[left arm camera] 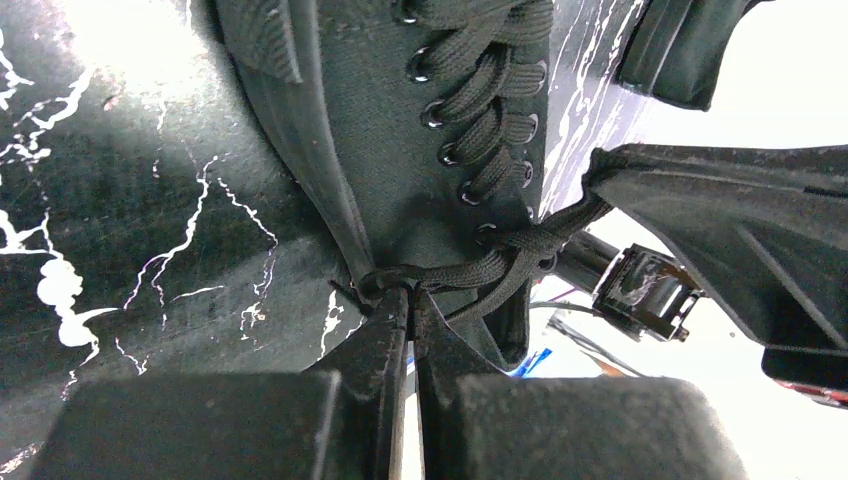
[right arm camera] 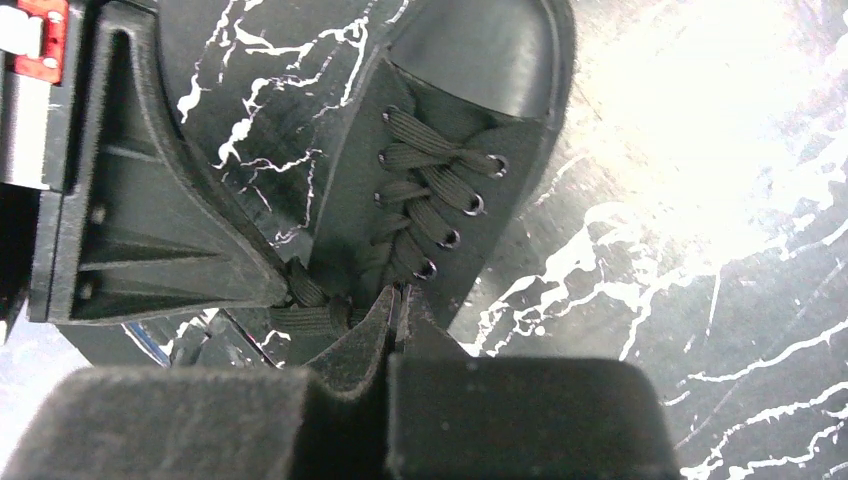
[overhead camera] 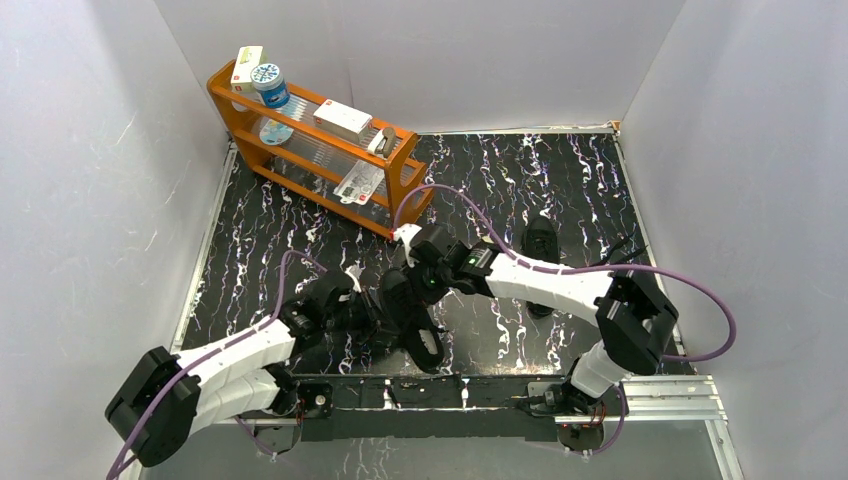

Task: Tie the shoes
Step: Tie the shoelace on the shoe.

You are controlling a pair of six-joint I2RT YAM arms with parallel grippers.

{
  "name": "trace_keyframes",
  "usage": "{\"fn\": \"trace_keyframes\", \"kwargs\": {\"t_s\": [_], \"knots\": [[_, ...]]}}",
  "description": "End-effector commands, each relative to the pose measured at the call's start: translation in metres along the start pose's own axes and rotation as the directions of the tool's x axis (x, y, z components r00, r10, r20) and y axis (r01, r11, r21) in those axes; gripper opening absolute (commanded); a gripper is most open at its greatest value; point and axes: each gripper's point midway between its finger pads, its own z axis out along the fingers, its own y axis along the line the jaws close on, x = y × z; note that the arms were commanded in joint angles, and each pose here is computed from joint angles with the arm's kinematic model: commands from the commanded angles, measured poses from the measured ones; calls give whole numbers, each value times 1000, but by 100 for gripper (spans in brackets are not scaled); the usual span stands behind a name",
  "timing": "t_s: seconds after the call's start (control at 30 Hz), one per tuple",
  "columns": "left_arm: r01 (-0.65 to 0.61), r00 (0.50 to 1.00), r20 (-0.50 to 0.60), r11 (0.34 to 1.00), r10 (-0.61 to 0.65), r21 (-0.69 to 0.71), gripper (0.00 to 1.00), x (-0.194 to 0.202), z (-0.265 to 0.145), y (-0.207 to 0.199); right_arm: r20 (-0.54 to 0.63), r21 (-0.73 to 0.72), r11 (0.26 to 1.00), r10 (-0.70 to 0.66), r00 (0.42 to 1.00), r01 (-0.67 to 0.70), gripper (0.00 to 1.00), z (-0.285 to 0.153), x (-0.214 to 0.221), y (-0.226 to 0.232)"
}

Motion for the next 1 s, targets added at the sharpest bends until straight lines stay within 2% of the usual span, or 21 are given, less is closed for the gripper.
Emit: {"fn": "trace_keyframes", "kwargs": {"t_s": [0.0,0.37,0.47,0.6,0.97], "knots": [[-77,995,-67,995,72,-71,0,6,-4,6,73,-18,998,56,996,-55,0,-14,-13,-5],[7,998,-54,966,-22,-259,0,10,-9,45,64,-74,976,211,975,-206,0,-10,7,-37],[10,998,-63,961,-29,-277,0,11,-10,49,73,-105,960,268,961,-260,0,-11,10,-47],[10,998,-61,958,-28,-288,0,12,-11,53,80,-120,955,282,956,-271,0,-12,14,-51],[77,994,-44,917,-102,-391,0,21,-22,82,91,-92,906,421,902,-413,0,-7,38,-82]]}}
